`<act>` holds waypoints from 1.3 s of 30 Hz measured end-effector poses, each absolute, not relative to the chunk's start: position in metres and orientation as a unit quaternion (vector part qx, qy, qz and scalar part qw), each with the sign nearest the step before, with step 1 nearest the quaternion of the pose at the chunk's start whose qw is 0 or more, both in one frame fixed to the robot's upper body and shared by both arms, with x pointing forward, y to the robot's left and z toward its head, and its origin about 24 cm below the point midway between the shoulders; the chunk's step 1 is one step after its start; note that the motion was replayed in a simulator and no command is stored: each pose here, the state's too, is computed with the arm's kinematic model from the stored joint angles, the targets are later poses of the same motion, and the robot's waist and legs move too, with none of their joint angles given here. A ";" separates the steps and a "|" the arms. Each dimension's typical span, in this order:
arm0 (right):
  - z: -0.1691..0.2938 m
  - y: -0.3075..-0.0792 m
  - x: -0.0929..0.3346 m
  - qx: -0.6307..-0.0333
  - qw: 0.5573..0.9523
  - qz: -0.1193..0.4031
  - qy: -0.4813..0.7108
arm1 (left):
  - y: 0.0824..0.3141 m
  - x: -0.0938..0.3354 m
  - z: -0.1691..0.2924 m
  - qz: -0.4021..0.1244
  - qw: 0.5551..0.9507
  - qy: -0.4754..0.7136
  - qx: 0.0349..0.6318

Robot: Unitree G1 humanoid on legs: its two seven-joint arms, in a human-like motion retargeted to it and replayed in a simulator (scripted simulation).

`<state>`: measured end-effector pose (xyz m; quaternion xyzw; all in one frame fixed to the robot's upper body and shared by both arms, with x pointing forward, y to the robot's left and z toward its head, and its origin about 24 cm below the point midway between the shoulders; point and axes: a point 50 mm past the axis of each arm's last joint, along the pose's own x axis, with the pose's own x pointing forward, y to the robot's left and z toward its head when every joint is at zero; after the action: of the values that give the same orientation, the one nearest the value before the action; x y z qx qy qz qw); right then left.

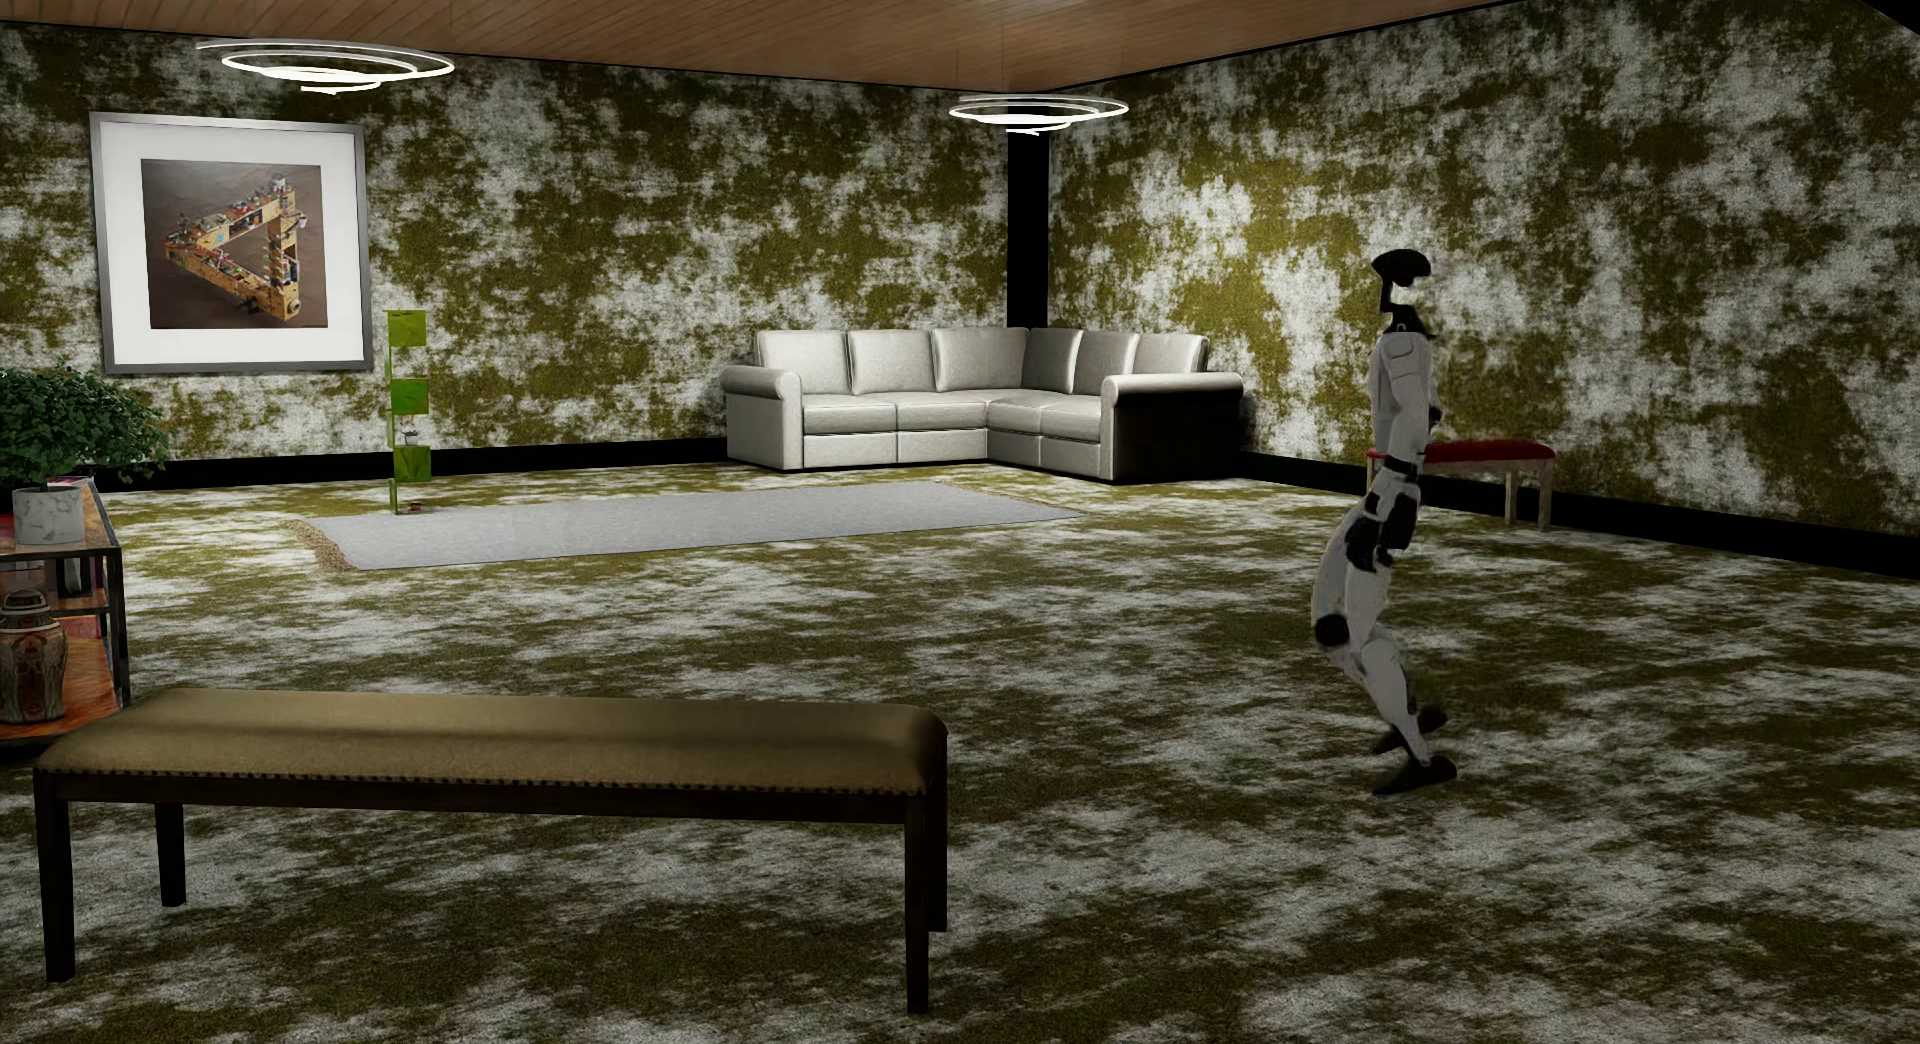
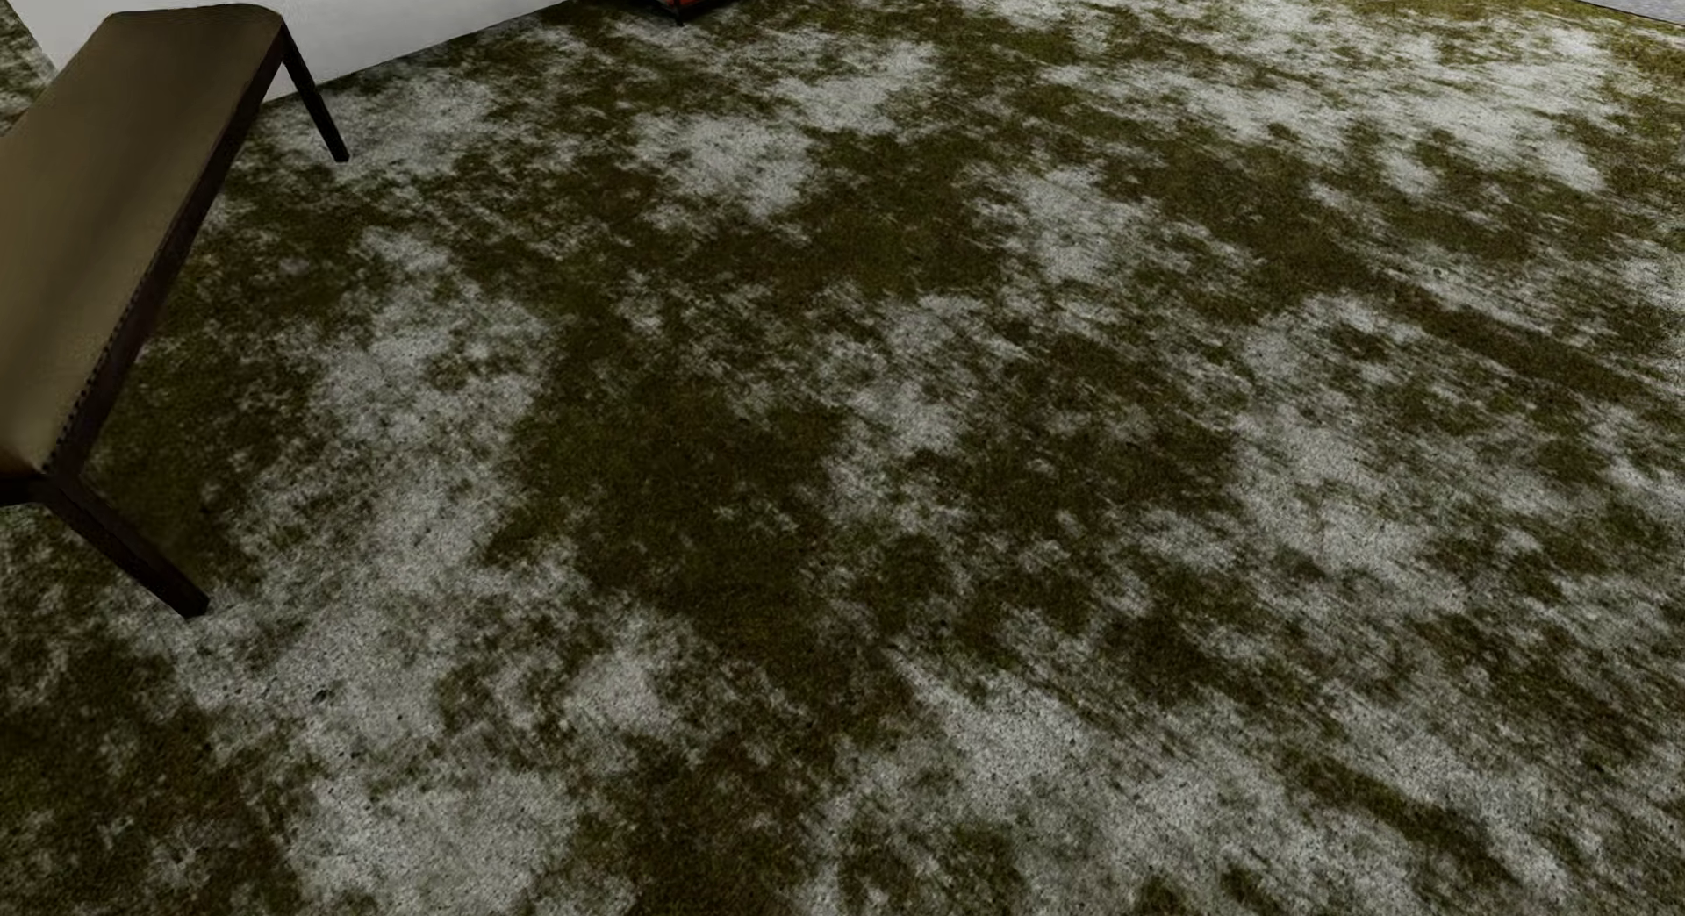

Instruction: Walk to wood shelves

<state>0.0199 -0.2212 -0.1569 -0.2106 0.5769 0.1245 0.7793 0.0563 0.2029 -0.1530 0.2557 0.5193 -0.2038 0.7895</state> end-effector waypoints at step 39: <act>-0.147 -0.259 -0.092 -0.215 0.658 0.087 0.716 | 0.227 0.128 -0.121 -0.092 0.872 0.423 0.227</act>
<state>-0.0923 -0.2589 -0.1469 -0.2147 0.7162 0.0871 0.6583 0.1277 0.2275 -0.1207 0.2269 0.4230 -0.0921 0.8724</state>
